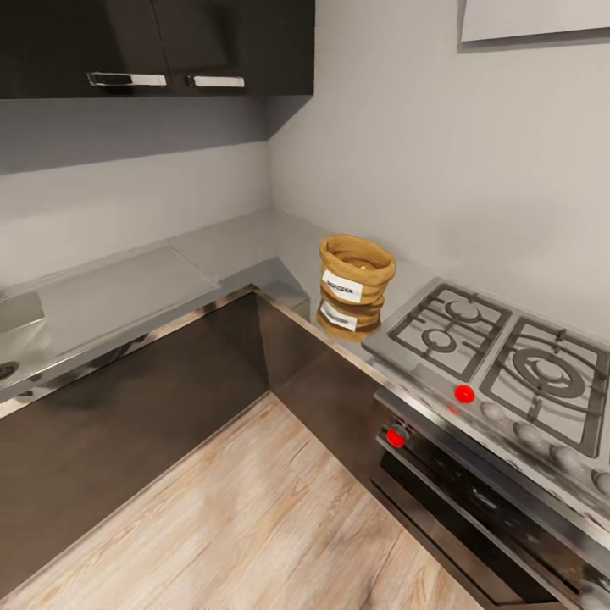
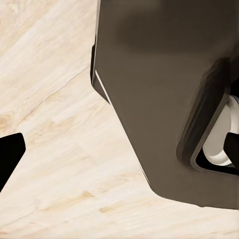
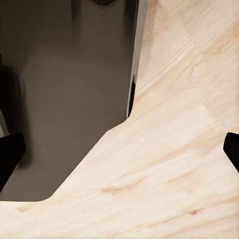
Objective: In the kitchen, take the popcorn bag from the countertop, put it into the microwave, and heat it until the popcorn is cooked so the cooked popcorn ends up inside the bag.
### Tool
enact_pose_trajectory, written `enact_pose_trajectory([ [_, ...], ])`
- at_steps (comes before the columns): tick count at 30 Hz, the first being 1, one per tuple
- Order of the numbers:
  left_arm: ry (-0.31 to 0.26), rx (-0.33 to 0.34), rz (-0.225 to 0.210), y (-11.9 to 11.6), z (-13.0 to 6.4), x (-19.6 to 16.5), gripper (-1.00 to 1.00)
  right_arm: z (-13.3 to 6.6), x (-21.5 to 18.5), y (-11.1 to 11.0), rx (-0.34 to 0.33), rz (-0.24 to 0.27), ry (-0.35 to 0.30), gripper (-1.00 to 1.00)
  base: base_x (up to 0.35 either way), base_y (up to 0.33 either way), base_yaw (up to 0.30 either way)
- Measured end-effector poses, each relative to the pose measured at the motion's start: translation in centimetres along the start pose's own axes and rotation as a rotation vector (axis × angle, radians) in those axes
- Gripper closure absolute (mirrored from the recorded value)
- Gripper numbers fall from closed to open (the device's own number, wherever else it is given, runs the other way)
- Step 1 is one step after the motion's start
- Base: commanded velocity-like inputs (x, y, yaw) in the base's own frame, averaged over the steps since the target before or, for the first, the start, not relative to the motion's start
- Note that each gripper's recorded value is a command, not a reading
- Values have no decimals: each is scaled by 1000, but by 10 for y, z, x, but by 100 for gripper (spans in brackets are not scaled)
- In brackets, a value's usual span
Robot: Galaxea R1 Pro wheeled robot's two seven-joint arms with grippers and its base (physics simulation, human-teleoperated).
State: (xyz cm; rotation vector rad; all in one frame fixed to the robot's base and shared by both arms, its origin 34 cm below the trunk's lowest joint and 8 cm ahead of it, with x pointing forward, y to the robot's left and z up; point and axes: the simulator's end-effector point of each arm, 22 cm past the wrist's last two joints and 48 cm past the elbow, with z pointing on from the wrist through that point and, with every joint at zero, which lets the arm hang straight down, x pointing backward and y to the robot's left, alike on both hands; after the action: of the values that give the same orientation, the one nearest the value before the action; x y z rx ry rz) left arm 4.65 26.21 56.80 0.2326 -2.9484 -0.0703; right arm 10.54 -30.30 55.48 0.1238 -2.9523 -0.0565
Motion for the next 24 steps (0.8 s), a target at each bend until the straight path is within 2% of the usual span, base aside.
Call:
enact_pose_trajectory([
  [13, 1, 3, 1, -2, 0, 0, -100, 0, -1, 0, -5, -13, 3, -100, 0, 0, 2],
  [16, 2, 3, 1, -2, 0, 1, -100, 1, -19, 7, -12, -32, -32, -100, 0, 0, 0],
  [18, 3, 4, 1, -2, 0, 1, -100, 1, -49, 26, -26, -103, -87, -100, 0, 0, 0],
  [19, 3, 4, 2, -2, 0, 1, -100, 0, -70, 34, -24, -184, -123, -100, 0, 0, 0],
  [20, 3, 3, 2, -2, 0, 1, -100, -1, -82, 43, -27, -223, -145, -100, 0, 0, 0],
  [22, 3, 3, 2, -2, 0, 1, -100, -6, -112, 70, -44, -274, -189, -100, 0, 0, 0],
  [24, 3, 3, 2, -2, 0, 1, -100, -15, -148, 95, -46, -295, -213, -100, 0, 0, 0],
])
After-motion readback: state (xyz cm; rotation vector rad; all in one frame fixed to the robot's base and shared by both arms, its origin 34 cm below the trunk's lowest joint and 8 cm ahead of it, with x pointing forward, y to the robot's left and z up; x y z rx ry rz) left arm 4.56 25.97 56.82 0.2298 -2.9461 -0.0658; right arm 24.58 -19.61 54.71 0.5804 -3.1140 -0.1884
